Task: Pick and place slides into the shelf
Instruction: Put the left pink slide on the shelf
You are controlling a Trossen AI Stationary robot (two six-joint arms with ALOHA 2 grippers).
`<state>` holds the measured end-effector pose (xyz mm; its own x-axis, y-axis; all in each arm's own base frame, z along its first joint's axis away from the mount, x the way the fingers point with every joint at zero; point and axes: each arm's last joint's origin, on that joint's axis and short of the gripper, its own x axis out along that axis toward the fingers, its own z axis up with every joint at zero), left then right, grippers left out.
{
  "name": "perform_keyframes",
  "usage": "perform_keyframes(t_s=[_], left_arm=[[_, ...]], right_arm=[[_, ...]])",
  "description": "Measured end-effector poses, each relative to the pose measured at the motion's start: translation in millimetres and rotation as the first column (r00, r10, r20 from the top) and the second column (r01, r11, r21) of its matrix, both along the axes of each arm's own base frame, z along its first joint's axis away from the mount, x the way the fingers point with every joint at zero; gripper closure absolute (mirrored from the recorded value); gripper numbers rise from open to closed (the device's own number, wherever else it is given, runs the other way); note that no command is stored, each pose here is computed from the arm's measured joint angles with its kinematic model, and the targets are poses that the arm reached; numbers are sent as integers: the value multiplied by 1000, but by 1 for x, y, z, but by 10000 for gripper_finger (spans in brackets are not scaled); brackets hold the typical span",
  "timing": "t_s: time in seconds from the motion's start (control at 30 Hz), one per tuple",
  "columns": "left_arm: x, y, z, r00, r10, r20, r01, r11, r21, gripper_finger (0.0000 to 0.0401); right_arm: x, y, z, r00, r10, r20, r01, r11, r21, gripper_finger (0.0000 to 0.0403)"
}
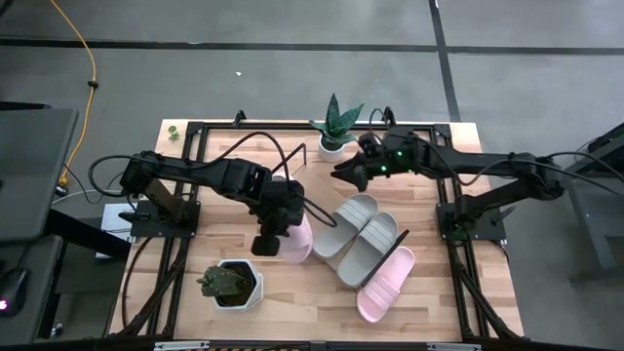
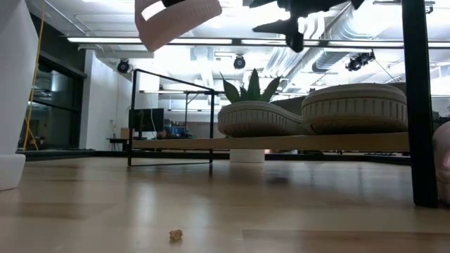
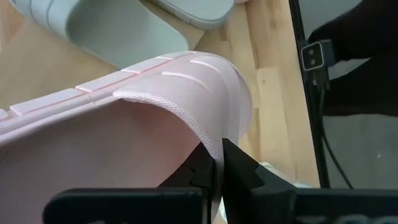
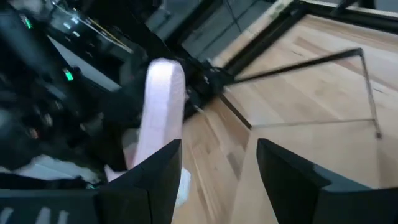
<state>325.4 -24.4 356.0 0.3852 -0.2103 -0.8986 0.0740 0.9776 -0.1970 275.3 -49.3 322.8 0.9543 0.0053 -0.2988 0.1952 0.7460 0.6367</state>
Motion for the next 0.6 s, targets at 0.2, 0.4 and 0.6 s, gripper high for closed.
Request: perform_keyframes(t_s=[0.2, 0.4, 0.6], left_arm=[[0, 1, 0, 999, -50, 14, 49, 997, 62, 386], [-1, 2, -1, 992, -126, 15, 123, 986, 116, 397], [-6, 3, -3, 985, -166, -44, 171, 970, 171, 388]], right_arm=[[14, -6, -7, 999, 26, 38, -27, 999, 17, 203], [27, -8, -13, 996, 57, 75, -58, 998, 15, 203], [36, -10, -10, 981, 70, 179, -74, 997, 17, 203]])
